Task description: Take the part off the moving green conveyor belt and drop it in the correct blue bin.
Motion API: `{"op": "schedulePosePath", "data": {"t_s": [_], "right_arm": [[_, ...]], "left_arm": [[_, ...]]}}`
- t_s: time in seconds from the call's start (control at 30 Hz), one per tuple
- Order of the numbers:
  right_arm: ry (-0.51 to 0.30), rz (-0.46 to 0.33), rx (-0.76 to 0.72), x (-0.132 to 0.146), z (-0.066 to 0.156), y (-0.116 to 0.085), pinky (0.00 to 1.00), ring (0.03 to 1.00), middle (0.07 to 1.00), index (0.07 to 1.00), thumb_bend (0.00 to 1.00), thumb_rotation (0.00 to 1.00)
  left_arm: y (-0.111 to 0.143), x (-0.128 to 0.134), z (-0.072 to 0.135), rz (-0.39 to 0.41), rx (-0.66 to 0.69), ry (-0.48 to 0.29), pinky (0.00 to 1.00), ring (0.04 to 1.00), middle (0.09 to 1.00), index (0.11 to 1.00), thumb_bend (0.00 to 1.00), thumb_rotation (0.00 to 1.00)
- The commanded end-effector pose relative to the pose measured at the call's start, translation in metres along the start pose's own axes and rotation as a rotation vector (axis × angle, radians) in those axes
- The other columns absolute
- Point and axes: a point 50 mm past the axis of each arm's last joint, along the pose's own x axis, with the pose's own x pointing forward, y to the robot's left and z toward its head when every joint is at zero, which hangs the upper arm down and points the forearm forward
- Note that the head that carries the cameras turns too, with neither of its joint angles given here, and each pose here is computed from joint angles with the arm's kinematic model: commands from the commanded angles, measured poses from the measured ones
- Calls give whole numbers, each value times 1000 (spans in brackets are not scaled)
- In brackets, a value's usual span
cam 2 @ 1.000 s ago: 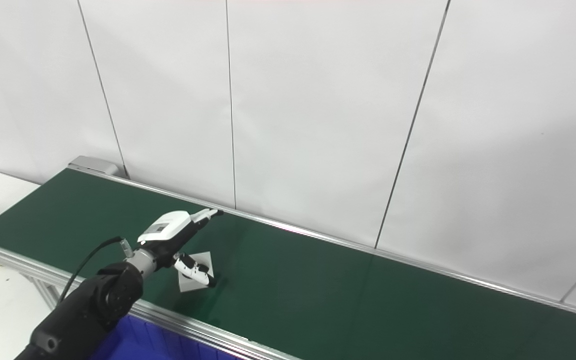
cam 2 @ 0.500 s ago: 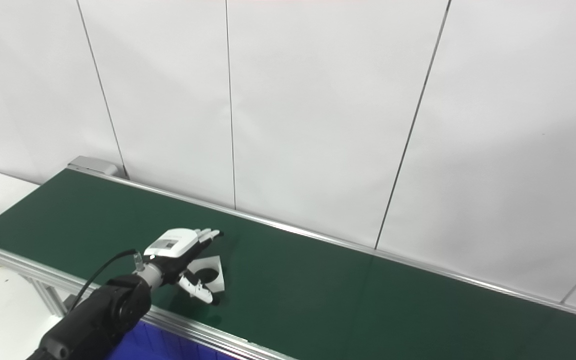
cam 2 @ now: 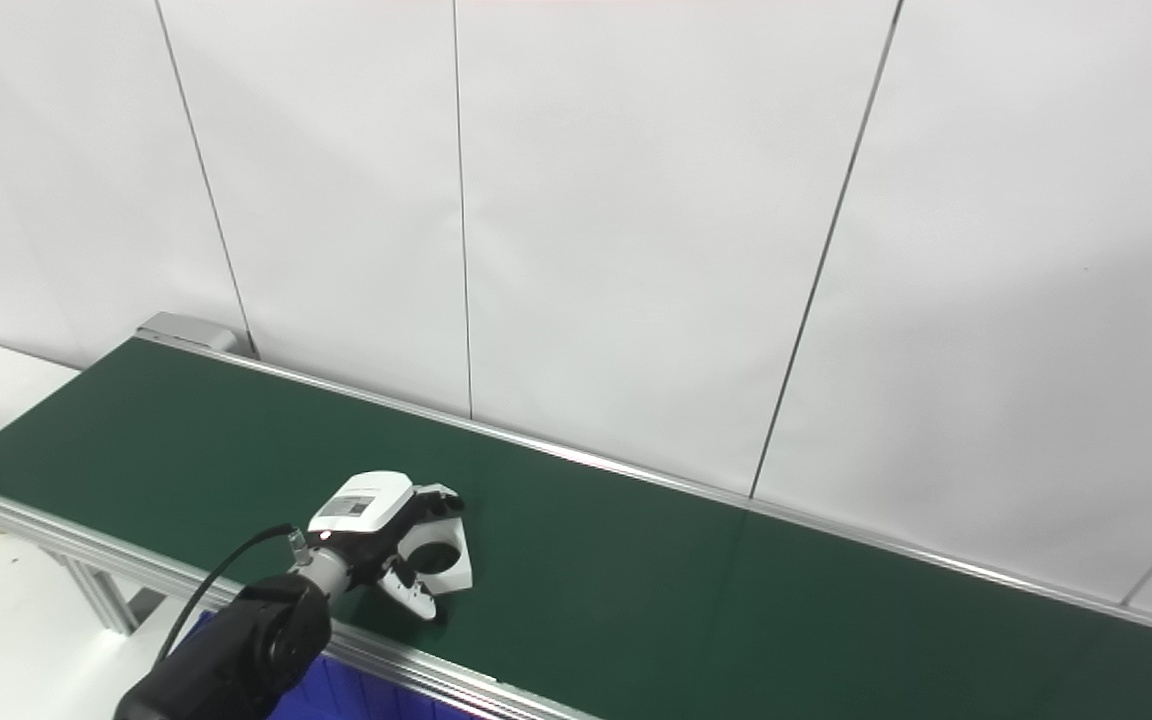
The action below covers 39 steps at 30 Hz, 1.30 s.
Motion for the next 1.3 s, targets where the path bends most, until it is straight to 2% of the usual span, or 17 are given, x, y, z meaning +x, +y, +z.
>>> {"op": "schedulePosePath", "data": {"t_s": [0.0,0.03,0.07,0.17,0.4,0.6,0.8,1.07,1.27], "right_arm": [[-93,-26,13,0,14,-2,813,892,919,934,696,0],[-92,-27,12,0,14,-2,813,891,918,935,696,0],[-91,-29,12,0,15,-2,813,890,917,934,697,0],[-92,-29,22,0,15,-2,818,893,919,936,696,0],[-96,-26,21,-1,16,-2,822,899,924,942,690,0],[-97,-34,16,0,16,-2,808,890,918,938,695,0],[-93,-32,20,-1,17,-1,814,893,922,940,692,0],[-95,-29,17,-1,20,1,809,884,917,932,700,3],[-108,-30,12,-3,25,4,791,876,911,922,715,13]], "left_arm": [[19,5,-1,57,-29,9,475,563,579,683,570,4],[19,4,0,57,-42,8,407,470,527,621,532,2],[18,4,1,56,-49,8,352,418,493,587,512,1],[16,3,3,40,-49,2,271,367,450,547,494,0],[12,4,4,3,-55,9,337,378,470,546,495,0],[15,3,3,9,-64,-6,311,370,470,546,495,0],[31,-10,4,88,-87,-62,312,369,463,550,493,0],[58,-40,13,166,-229,-151,333,378,459,542,495,0],[68,-63,18,208,-328,-242,300,366,448,534,495,0]]}}
